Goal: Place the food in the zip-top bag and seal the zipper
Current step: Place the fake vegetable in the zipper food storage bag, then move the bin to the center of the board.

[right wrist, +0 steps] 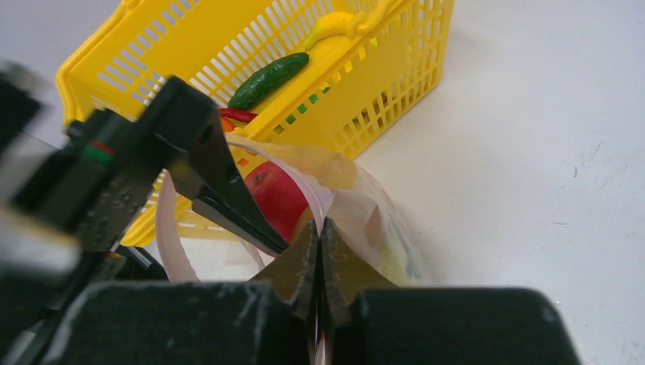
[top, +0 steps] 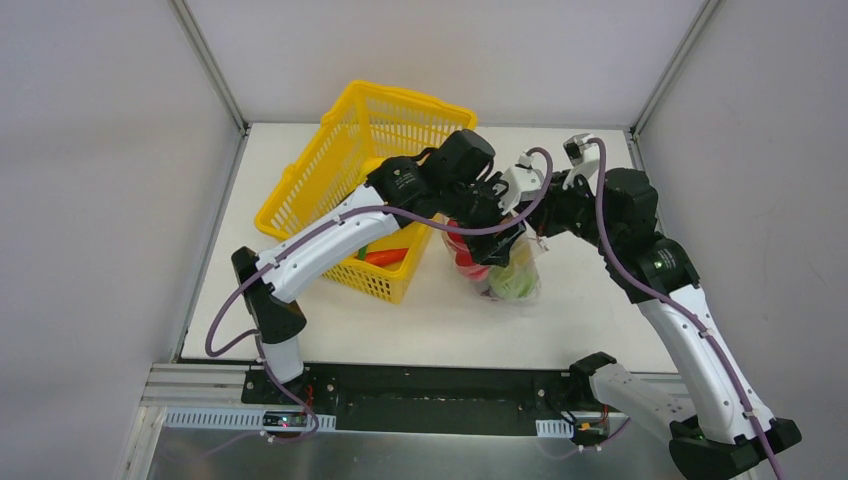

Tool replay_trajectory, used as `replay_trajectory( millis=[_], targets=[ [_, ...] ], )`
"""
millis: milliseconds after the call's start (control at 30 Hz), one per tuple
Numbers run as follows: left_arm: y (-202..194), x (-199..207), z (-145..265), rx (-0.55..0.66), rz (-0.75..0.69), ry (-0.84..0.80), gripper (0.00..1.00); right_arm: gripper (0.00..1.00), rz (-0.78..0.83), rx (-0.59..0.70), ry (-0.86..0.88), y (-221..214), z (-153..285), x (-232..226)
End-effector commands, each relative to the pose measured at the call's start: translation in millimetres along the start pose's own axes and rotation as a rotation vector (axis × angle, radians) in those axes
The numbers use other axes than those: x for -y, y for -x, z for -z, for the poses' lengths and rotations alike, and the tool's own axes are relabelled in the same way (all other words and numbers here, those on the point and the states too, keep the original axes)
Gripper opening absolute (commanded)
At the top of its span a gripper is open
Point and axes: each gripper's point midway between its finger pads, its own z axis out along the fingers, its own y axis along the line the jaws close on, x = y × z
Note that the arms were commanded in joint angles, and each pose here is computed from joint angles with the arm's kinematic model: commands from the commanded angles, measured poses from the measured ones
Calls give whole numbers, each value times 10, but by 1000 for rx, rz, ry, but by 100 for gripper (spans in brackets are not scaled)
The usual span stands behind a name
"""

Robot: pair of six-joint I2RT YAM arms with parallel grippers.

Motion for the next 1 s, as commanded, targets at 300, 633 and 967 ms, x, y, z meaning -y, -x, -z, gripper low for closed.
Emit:
replay_trajectory(
  millis=[300,633,967],
  targets=[
    [344,76,716,392,9,174,87,1,8,179,-51,371,117,34],
    [-485,85,434,238,241,204,83,1,-20,207,-107,435,137,122],
    [-1376,-447,435,29,323,608,84,2,-38,223,-102,489,144,98]
  ],
)
